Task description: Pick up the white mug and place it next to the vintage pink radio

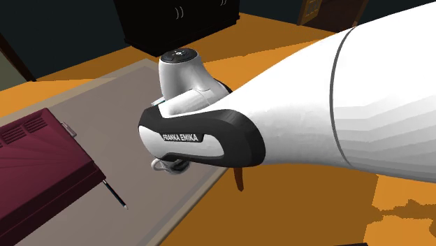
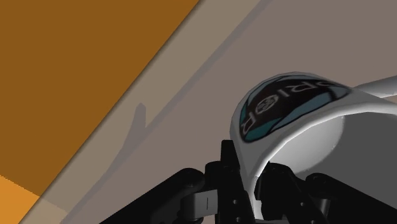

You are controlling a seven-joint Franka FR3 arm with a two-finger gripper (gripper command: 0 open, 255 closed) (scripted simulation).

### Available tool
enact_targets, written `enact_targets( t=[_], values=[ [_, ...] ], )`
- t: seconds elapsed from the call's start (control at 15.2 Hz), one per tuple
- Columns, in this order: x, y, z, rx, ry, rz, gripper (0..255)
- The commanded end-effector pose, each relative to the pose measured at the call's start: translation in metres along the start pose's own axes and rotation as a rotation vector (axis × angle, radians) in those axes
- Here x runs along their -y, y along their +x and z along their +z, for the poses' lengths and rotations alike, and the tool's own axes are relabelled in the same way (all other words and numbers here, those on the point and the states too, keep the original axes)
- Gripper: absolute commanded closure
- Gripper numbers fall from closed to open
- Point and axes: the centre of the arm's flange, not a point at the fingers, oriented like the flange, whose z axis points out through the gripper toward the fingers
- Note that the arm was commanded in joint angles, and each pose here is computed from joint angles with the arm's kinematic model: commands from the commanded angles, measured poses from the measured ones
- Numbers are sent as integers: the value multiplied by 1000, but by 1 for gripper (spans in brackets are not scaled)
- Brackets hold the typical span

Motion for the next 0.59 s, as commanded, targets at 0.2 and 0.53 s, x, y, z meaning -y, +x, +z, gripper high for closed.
enact_targets(
  t=[0.2,0.53],
  values=[
    [2,2,-27,0,0,0,255],
    [3,5,-53,0,0,0,255]
  ],
)
